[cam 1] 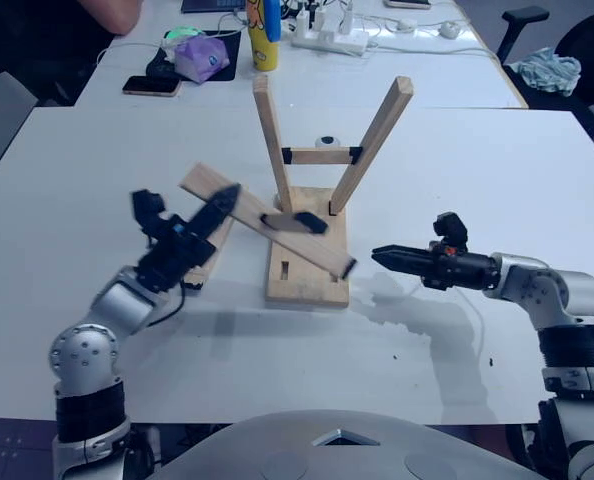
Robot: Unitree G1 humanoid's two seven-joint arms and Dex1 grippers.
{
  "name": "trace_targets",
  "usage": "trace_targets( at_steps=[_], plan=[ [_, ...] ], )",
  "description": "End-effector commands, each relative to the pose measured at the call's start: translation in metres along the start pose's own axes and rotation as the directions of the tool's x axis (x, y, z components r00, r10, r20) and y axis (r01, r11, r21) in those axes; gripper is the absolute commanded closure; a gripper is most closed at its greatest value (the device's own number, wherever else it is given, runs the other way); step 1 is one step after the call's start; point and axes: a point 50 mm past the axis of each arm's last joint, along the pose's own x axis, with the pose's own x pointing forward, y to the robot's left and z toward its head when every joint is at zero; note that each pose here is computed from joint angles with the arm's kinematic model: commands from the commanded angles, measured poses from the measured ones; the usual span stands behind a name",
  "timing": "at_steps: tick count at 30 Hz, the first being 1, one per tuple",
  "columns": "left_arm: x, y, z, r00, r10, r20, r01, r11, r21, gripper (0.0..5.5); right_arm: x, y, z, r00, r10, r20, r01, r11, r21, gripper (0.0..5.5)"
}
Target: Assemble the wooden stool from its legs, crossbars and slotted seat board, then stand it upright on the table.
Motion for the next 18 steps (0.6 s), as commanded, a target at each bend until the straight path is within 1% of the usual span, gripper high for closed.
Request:
trace_targets(
  at_steps=[1,4,5,7,9,12,13,16,18],
  plan=[
    [-0.004,-0.017,0.013,0.997,0.065,0.039,-0.069,0.993,0.097,4.46,0.01,0.01,-0.019,0.99,-0.116,-0.078,0.083,0.936,-0.342,3.54],
    [-0.004,-0.025,0.016,0.99,0.123,0.063,-0.13,0.984,0.125,4.46,0.013,0.025,-0.029,0.981,-0.178,-0.081,0.096,0.798,-0.596,3.54],
    [-0.004,-0.027,0.015,0.988,0.141,0.067,-0.149,0.98,0.134,4.46,0.015,0.03,-0.029,0.979,-0.202,-0.04,0.122,0.725,-0.678,3.54],
    [-0.002,-0.031,0.013,0.985,0.155,0.072,-0.164,0.977,0.137,4.46,0.021,0.042,-0.039,0.982,-0.188,-0.026,0.104,0.648,-0.755,3.54],
    [0.001,-0.031,0.01,0.985,0.16,0.071,-0.169,0.976,0.137,4.46,0.028,0.048,-0.051,0.983,-0.178,-0.037,0.079,0.602,-0.795,3.54],
    [0.006,-0.03,0.009,0.984,0.161,0.077,-0.171,0.976,0.133,4.46,0.036,0.054,-0.061,0.985,-0.171,-0.006,0.093,0.564,-0.821,3.54],
    [0.007,-0.029,0.009,0.984,0.162,0.081,-0.171,0.977,0.126,4.46,0.038,0.055,-0.063,0.986,-0.169,0.001,0.098,0.567,-0.818,3.54],
    [0.005,-0.024,0.007,0.981,0.175,0.08,-0.184,0.976,0.118,4.46,0.042,0.049,-0.067,0.978,-0.208,0.005,0.116,0.524,-0.844,3.54],
    [0.004,-0.021,0.006,0.979,0.185,0.08,-0.193,0.974,0.118,4.46,0.046,0.044,-0.065,0.968,-0.245,0.045,0.161,0.477,-0.864,3.54]
  ],
)
